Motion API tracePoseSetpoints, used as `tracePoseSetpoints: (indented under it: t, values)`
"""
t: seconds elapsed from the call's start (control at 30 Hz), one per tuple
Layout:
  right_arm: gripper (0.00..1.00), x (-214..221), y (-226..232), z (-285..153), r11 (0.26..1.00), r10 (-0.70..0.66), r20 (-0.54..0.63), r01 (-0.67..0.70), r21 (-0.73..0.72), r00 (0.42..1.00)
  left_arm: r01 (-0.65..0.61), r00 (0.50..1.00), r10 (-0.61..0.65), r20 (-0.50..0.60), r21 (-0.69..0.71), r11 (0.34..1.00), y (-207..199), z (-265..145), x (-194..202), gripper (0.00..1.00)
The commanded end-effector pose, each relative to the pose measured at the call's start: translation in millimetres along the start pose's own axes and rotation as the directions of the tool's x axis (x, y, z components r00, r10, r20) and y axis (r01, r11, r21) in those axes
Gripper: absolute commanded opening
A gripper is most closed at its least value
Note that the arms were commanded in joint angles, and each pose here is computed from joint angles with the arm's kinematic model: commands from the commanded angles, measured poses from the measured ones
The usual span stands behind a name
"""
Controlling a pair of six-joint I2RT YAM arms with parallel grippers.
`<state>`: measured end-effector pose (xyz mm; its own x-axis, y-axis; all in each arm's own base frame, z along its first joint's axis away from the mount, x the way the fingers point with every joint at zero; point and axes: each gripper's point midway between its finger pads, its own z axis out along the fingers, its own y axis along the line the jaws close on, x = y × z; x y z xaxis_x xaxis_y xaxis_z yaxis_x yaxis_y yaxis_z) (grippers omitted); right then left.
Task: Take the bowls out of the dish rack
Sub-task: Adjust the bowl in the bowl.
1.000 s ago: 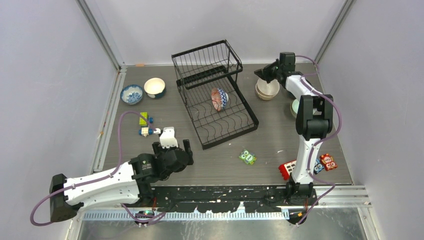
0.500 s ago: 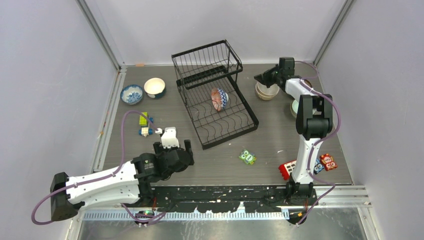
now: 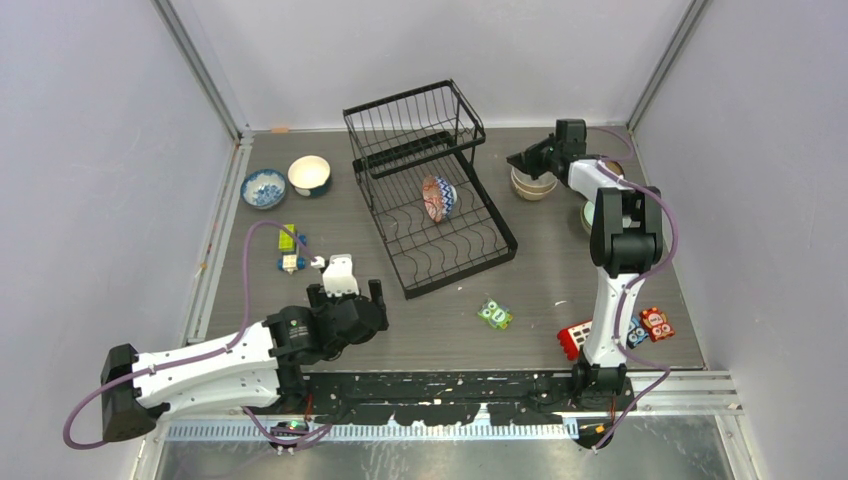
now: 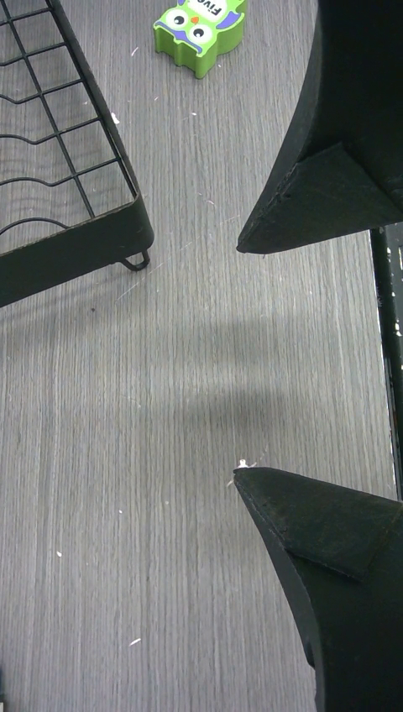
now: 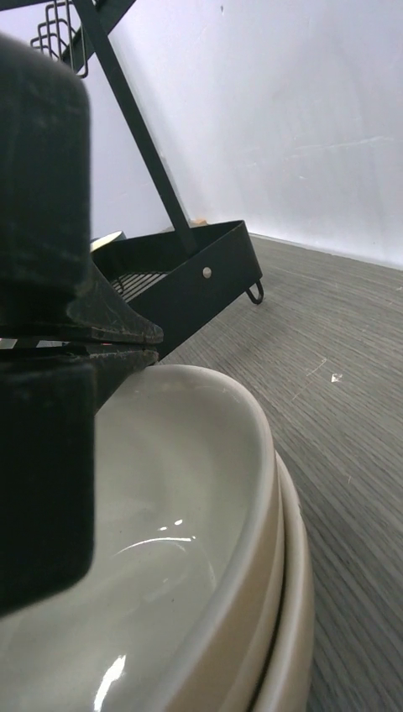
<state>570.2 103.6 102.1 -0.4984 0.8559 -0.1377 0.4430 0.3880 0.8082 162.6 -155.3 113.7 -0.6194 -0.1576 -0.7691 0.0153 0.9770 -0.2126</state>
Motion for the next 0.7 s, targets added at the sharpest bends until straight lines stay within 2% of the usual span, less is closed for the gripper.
tracePoseSetpoints:
  t: [0.0, 0.27, 0.53, 0.67]
  values:
    - [0.05, -4.1, 7.3, 0.3, 0.999, 0.003, 0.011, -0.003, -0.037, 1.000, 0.062, 0.997, -0.063, 0.049, 0.016, 0.998, -8.2, -3.8, -17.9, 1.00]
    - [0.09, -5.0, 42.6, -13.2, 0.988, -0.031, 0.004, 0.031, -0.152, 1.000, 0.065, 0.996, -0.066, 0.055, 0.017, 0.998, -9.7, -3.5, -19.7, 1.00]
    - [0.32, -7.3, 87.6, -55.5, 0.963, -0.091, 0.050, 0.101, -0.251, 0.995, 0.060, 0.996, -0.062, 0.057, 0.030, 0.998, -14.6, -5.0, -23.2, 1.00]
    - [0.38, -23.4, 70.7, -78.7, 0.969, -0.071, 0.101, 0.093, -0.230, 0.992, 0.065, 0.996, -0.067, 0.054, 0.038, 0.997, -16.9, -6.0, -24.4, 1.00]
